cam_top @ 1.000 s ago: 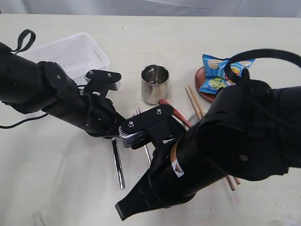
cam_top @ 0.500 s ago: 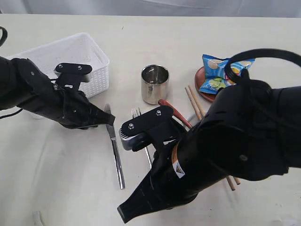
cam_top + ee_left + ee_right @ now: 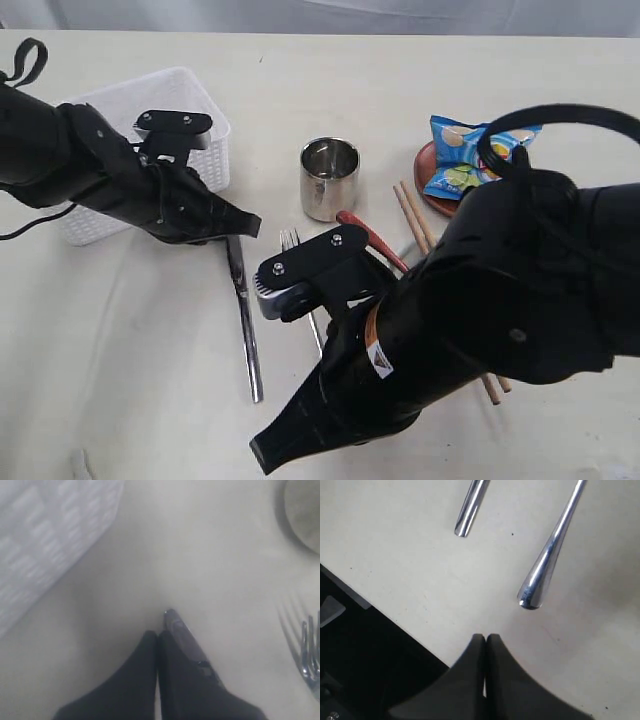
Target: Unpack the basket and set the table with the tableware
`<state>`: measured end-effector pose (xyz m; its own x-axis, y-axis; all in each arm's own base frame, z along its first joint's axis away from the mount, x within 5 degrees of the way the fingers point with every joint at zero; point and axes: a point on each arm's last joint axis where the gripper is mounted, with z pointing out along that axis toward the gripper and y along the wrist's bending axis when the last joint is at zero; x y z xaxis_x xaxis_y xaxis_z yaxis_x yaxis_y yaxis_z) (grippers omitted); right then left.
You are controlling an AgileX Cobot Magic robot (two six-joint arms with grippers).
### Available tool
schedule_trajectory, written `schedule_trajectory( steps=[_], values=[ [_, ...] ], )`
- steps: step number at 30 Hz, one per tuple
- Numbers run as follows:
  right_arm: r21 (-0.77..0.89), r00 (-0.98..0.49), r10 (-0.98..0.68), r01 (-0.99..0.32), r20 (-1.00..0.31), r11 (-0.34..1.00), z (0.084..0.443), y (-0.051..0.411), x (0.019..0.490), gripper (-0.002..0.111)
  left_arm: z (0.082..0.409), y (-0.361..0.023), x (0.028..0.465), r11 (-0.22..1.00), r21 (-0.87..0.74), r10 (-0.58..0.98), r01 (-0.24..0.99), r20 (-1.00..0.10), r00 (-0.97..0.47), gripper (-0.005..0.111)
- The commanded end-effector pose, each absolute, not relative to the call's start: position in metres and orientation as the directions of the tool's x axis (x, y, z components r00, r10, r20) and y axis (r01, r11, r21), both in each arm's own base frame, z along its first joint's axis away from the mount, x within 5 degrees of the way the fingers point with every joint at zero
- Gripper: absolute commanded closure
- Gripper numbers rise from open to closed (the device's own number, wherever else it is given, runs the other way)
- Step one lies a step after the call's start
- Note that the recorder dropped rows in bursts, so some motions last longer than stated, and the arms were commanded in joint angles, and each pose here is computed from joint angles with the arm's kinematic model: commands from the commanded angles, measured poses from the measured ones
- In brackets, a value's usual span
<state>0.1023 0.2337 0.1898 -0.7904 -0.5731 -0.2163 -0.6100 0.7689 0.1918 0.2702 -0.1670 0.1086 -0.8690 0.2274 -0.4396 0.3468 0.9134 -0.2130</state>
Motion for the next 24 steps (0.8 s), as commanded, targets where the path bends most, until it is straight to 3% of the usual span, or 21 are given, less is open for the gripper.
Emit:
schedule_trajectory(
  steps=[1,14,24],
  values=[
    [0.189,-0.785,-0.579,-0.616,-0.221,0.764,0.192,0.233,0.103,0.108,0.095,-0.17,0.259,0.89,-0.264,0.28,0.372,-0.326,-0.903,0.107],
    [0.192,-0.785,-0.577,-0.617,-0.227,0.764,0.192,0.233,0.103,0.108,0.095,-0.198,0.233,0.84,-0.313,0.37,0.444,-0.268,-0.889,0.107],
    [0.188,-0.783,-0.579,-0.619,-0.227,0.763,0.192,0.233,0.103,0.108,0.115,-0.178,0.203,0.839,-0.339,0.352,0.425,-0.258,-0.9,0.107]
  ],
)
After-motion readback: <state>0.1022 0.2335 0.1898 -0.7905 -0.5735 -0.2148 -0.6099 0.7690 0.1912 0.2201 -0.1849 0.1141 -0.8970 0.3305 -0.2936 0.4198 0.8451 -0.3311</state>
